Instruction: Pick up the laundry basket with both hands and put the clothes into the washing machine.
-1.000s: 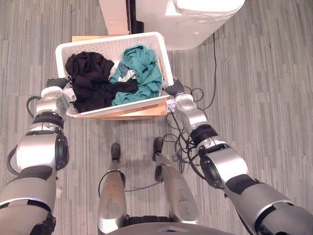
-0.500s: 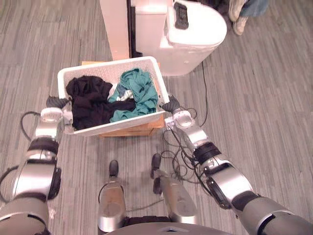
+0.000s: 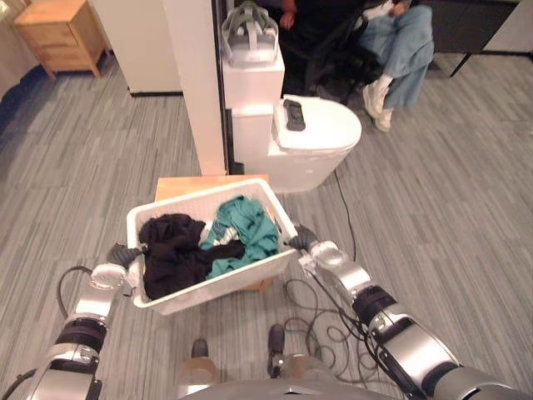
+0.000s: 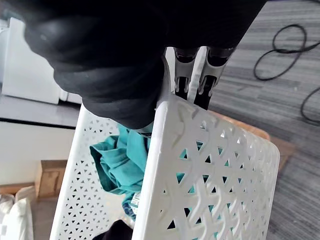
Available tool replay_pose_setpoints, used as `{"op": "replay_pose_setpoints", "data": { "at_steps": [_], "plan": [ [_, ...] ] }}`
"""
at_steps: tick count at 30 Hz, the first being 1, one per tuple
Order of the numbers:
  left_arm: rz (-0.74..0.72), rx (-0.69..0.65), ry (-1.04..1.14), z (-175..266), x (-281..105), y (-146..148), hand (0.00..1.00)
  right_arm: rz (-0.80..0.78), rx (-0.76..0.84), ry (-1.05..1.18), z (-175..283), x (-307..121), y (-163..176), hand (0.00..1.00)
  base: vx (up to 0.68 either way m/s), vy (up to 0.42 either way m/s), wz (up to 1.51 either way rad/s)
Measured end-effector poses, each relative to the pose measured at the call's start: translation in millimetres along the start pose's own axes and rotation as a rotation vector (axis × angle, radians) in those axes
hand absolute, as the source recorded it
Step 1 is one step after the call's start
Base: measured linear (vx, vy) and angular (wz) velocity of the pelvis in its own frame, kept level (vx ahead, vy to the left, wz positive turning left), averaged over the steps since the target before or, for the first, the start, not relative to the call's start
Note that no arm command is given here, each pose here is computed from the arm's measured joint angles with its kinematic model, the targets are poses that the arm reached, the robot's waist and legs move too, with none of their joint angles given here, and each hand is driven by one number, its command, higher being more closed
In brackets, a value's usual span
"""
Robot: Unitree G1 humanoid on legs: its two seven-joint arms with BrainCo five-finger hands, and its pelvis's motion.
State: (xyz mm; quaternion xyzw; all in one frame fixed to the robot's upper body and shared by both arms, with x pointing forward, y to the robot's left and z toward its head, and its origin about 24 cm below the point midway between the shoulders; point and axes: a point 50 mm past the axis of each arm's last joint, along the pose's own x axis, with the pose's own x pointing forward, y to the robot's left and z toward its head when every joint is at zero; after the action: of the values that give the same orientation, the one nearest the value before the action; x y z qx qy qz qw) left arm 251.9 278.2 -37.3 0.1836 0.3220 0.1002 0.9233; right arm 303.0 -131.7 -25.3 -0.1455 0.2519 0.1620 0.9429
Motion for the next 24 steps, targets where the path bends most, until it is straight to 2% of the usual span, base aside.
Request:
{"op": "replay_pose_setpoints", "data": {
  "at_steps": [7,18,24],
  "plan": [
    [-0.094,0.044,0.07,-24.8,-6.6,-29.7,1.0,0.004,0.072,0.155,-54.8,-14.3,2.1,1.0,-0.03,0.047,-0.05],
    [-0.189,0.031,0.119,-50.0,-23.2,-63.4,1.0,-0.014,0.038,0.212,-75.8,-28.1,-17.4,1.0,-0.06,0.012,0.07],
    [-0.195,0.006,0.129,-57.7,-30.0,-61.1,1.0,-0.007,0.015,0.166,-64.7,-26.7,-16.6,1.0,-0.2,0.029,-0.15]
  ]
}}
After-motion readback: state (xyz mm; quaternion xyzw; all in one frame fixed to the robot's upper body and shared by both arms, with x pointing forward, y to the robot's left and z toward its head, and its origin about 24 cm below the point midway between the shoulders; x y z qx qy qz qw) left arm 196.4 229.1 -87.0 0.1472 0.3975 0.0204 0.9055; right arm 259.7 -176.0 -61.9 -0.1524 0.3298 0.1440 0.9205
